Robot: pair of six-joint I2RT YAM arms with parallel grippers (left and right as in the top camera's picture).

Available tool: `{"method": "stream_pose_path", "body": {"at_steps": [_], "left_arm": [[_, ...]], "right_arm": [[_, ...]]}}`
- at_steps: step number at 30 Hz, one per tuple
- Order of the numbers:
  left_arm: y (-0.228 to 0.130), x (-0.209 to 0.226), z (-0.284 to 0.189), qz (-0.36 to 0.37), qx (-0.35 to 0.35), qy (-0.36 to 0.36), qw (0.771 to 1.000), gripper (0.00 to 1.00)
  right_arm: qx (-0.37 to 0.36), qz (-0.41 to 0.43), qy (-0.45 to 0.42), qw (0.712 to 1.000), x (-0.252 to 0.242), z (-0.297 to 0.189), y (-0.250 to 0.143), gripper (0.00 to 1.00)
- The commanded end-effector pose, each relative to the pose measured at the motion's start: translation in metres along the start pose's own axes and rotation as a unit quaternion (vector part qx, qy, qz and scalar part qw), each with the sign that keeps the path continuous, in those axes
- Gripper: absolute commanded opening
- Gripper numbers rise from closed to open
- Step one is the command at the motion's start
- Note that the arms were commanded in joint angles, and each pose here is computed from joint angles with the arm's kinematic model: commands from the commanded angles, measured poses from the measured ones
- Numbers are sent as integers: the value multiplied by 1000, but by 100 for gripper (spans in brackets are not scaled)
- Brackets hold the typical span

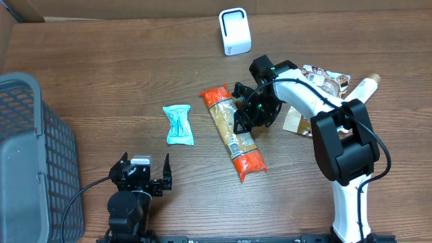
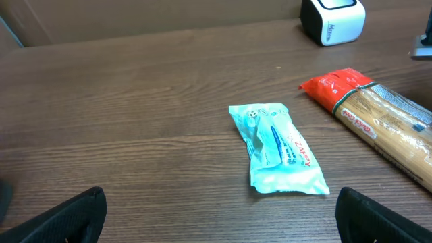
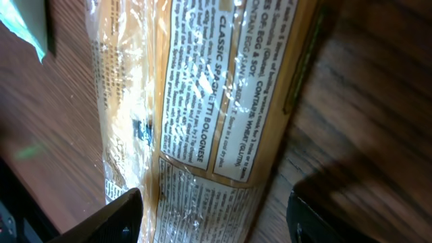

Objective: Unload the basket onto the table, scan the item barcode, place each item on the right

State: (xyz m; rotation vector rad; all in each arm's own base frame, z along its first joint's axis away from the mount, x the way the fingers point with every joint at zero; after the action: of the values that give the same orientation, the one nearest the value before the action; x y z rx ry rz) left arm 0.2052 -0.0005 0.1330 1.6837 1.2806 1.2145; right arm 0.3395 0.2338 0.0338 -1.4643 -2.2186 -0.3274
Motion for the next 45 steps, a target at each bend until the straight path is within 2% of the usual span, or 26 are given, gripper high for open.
{"method": "stream_pose_path", "body": {"at_steps": [1,7,10,12,15,17,20,25,29,34,42,45], "left_arm": [[-1,1,0,-6,0,5,1000,99],[-1,1,0,-6,0,5,1000,100],[-1,1,0,-6,0,5,1000,100],[-1,1,0,-6,0,5,1000,100],[-1,1,0,-6,0,5,1000,100],[-1,1,0,-6,0,5,1000,100],[-1,1,0,-6,0,5,1000,100],[-1,1,0,-6,0,5,1000,100],[-1,1,0,-6,0,5,1000,100],[-1,1,0,-6,0,5,1000,100],[-1,1,0,-6,0,5,1000,100],[-1,1,0,-6,0,5,1000,100]], "right_arm": [[25,6,23,999,-3,17,-10,70],[37,14,39,998,-6,36,-24,69],[32,30,38,998,-12,46,-27,62],[29,36,34,998,-16,50,-28,55],[18,30,34,999,-16,51,-23,34],[11,28,34,999,-16,51,-19,16],[11,38,35,999,-16,51,-19,4],[24,47,71,996,-1,41,-20,4],[11,47,118,992,23,8,-7,4],[-50,4,155,987,65,-61,10,4],[-139,-48,176,973,111,-145,10,4],[-174,-79,235,953,132,-185,2,4]]}}
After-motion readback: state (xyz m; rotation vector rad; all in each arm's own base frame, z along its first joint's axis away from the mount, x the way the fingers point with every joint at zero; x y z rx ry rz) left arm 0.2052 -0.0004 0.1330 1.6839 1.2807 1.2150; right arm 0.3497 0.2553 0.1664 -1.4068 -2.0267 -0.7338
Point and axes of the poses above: each gripper's point midway between its finger pads, its own z axis out along the fingers, its own x axis along the line the jaws close on, y = z × x, the point moved 2 cm from there along -z, back along the fingers, and after that the axes turned 12 degrees about z, right-handed, at the moved point
